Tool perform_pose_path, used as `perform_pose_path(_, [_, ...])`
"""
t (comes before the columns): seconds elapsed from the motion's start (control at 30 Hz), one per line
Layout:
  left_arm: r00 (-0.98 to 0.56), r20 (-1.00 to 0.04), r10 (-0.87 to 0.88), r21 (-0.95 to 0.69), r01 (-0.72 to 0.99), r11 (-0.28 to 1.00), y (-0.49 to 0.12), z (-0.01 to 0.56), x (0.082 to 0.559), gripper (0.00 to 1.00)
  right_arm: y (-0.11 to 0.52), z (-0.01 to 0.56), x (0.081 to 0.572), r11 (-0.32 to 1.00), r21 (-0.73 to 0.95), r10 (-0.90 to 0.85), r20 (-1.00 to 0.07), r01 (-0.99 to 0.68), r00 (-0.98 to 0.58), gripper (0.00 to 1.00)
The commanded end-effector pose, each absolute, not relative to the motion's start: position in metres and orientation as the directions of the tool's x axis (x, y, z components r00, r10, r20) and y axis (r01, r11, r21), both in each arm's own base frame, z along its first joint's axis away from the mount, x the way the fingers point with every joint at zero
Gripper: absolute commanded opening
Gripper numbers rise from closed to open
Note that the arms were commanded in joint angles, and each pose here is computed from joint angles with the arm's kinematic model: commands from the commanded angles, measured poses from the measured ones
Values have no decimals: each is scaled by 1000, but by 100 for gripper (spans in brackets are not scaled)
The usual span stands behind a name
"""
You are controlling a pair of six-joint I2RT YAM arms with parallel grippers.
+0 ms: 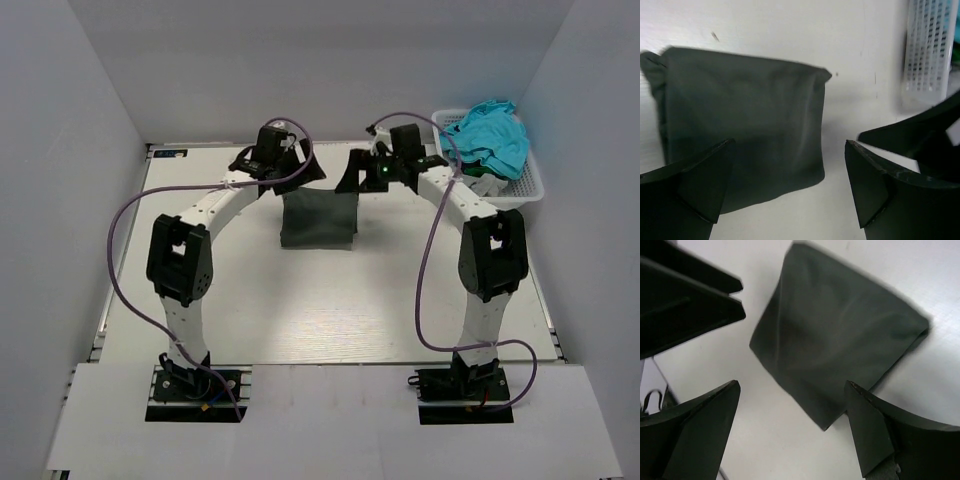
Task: Fold and stack the t-shirts
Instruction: Fold the long partially folded tshirt into a neat square
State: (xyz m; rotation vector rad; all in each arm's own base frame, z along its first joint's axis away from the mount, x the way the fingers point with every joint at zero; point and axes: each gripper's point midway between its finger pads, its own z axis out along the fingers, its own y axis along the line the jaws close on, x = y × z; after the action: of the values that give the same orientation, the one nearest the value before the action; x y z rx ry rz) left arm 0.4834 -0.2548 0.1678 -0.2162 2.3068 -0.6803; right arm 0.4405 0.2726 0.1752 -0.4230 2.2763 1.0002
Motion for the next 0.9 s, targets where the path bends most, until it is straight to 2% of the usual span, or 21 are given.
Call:
perform_pose_path(0.0, [-821,-487,-297,-624,89,777,-284,142,463,100,293,151,411,582,627,-82,-587,-517,-805,90])
perform_pose_path(0.07, [-864,-411,-289,-641,49,766,-292,113,451,100,299,140,403,558,647,-99,-570,-520,-816,90])
perform_pose_path(0.27, [-914,-281,-291,-618,-59,784,-282,52,419,100,310,78,371,543,675,-171,-494,-501,-852,90])
perform_pose_path(0.37, [-924,-242,-296,-561,-116,820,-264,30,395,100,299,38,353,593,664,-216,-413,-455,-885,90])
perform_pose_path(0.47, [-928,-232,-292,-531,-130,837,-250,24,372,100,291,20,329,604,661,-243,-379,-445,-893,90])
perform_pose_path(0.6, [-934,-221,-282,-524,-130,842,-238,27,337,100,289,30,304,592,648,-262,-408,-480,-874,90])
perform_pose_path(0.7, [-920,-282,-274,-537,-85,839,-237,54,322,100,289,51,291,581,619,-283,-455,-529,-844,90])
perform_pose_path(0.73, [-898,-343,-276,-536,-54,842,-235,74,322,100,291,69,287,567,595,-297,-497,-570,-815,90])
perform_pose_path(0.77, [-885,-369,-286,-531,-52,846,-231,84,323,100,292,68,284,569,592,-304,-492,-570,-816,90])
perform_pose_path(0.87, [-838,-447,-312,-512,-47,858,-220,111,325,100,299,104,284,538,563,-302,-566,-628,-767,90])
